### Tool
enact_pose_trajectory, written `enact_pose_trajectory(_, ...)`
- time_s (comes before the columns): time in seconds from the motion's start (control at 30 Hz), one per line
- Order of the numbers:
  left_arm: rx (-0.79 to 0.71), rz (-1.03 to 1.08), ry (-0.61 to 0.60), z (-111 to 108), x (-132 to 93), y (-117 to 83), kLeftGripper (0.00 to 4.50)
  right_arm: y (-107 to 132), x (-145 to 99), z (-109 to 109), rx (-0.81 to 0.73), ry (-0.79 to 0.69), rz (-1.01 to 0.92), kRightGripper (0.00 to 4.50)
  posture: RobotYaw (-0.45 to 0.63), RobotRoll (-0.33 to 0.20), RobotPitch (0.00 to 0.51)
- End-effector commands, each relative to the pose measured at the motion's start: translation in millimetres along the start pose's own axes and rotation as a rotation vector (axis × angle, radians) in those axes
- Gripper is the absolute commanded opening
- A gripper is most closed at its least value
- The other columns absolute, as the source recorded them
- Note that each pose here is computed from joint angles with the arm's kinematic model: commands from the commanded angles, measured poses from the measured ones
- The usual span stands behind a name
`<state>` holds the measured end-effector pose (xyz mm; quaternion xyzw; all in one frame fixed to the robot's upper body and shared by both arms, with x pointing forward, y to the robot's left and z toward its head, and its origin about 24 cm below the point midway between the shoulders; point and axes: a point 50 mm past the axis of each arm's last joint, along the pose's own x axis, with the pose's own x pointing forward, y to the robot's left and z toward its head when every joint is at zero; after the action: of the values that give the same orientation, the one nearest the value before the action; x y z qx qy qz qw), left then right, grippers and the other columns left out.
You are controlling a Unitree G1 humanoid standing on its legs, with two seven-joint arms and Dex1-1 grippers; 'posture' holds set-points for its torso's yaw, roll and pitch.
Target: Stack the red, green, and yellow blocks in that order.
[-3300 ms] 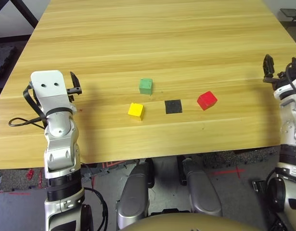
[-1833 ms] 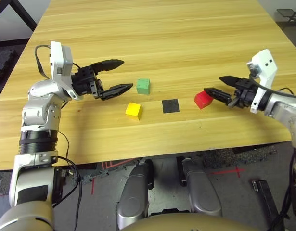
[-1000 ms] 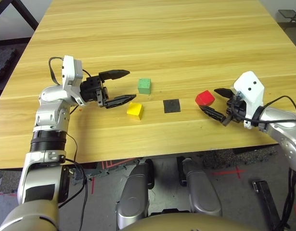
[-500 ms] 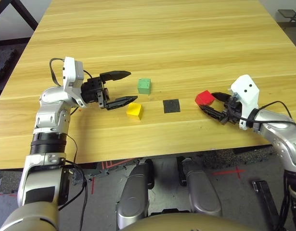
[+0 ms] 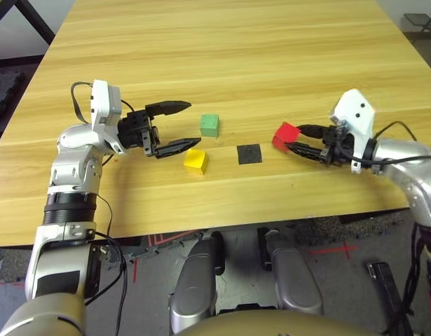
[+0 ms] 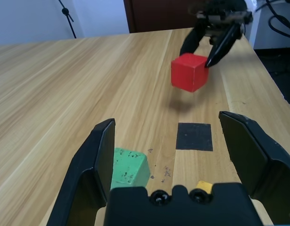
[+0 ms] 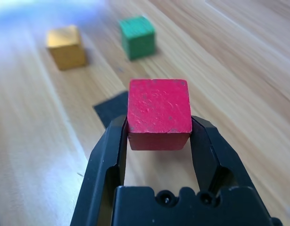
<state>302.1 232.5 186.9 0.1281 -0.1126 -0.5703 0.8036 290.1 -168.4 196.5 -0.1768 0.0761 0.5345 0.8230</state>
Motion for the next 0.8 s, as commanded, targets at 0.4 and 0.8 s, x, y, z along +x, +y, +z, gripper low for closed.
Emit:
enact_pose_trajectory(0.4,0.002,0.018,0.024,-1,-7,-7,4.5,-15,29,-16,-0.206,0.153,0.402,2.04,0.36,-0.023,0.247)
enact_pose_trajectory(0.8,-0.004,0.033,0.019,-2,-6,-12,4.5,-25,55,-9,-0.275,0.088,0.415,2.04,0.38,-0.017,0.244)
